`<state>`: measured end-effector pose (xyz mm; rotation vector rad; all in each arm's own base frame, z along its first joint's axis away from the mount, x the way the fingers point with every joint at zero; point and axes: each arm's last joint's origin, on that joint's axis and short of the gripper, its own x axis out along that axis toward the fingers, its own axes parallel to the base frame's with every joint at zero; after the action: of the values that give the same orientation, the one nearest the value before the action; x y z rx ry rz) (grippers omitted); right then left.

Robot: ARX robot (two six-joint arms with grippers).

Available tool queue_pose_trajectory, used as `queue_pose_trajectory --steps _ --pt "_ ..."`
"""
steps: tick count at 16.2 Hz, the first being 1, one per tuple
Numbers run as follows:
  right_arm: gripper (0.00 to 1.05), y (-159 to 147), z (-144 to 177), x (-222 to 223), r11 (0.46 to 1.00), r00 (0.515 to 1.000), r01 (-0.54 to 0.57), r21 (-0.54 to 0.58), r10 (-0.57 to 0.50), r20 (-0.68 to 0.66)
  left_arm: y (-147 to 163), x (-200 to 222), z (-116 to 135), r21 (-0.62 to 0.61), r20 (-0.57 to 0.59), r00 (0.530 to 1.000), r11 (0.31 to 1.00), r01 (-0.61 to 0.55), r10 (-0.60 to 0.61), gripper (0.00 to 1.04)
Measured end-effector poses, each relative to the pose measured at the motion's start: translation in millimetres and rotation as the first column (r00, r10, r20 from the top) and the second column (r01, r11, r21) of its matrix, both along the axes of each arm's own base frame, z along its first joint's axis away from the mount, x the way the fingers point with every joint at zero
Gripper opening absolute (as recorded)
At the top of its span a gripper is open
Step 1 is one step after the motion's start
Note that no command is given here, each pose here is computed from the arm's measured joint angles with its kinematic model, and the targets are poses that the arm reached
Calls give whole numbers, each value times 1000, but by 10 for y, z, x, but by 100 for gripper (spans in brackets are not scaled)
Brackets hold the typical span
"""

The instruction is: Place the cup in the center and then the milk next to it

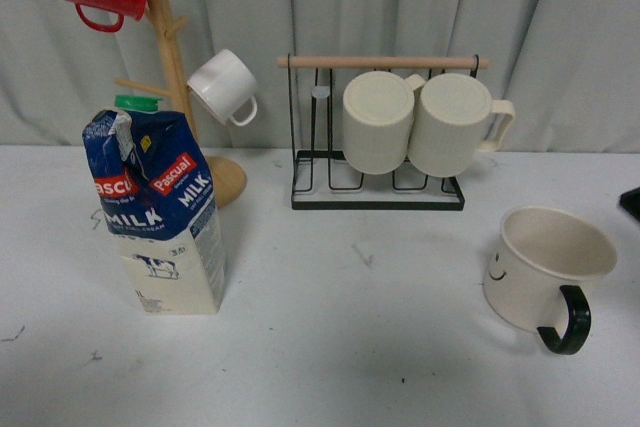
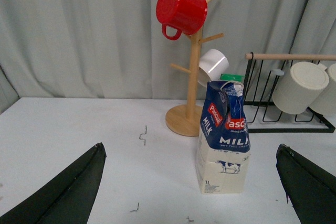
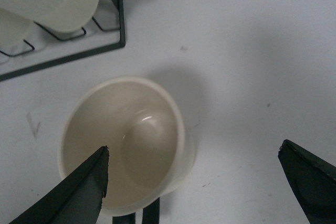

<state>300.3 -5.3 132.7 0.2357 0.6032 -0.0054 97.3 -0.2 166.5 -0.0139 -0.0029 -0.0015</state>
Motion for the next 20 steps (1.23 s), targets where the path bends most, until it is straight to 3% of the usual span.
queue_pose_trajectory --steps 2,9,11,16,20 --pt "98 93 -101 130 1000 997 -2 19 4 -79 0 0 0 0 0 1000 1000 0 0 98" --pt "98 196 -94 320 999 994 11 32 -8 -110 0 0 0 0 0 1000 1000 0 0 98" --pt "98 194 -274 474 997 970 64 32 -55 -237 0 0 0 0 0 1000 1000 0 0 98" --pt "98 181 -267 495 997 965 77 19 -70 -252 0 0 0 0 0 1000 1000 0 0 98" --pt "57 117 -303 463 995 960 97 15 -90 -266 0 0 0 0 0 1000 1000 0 0 98"
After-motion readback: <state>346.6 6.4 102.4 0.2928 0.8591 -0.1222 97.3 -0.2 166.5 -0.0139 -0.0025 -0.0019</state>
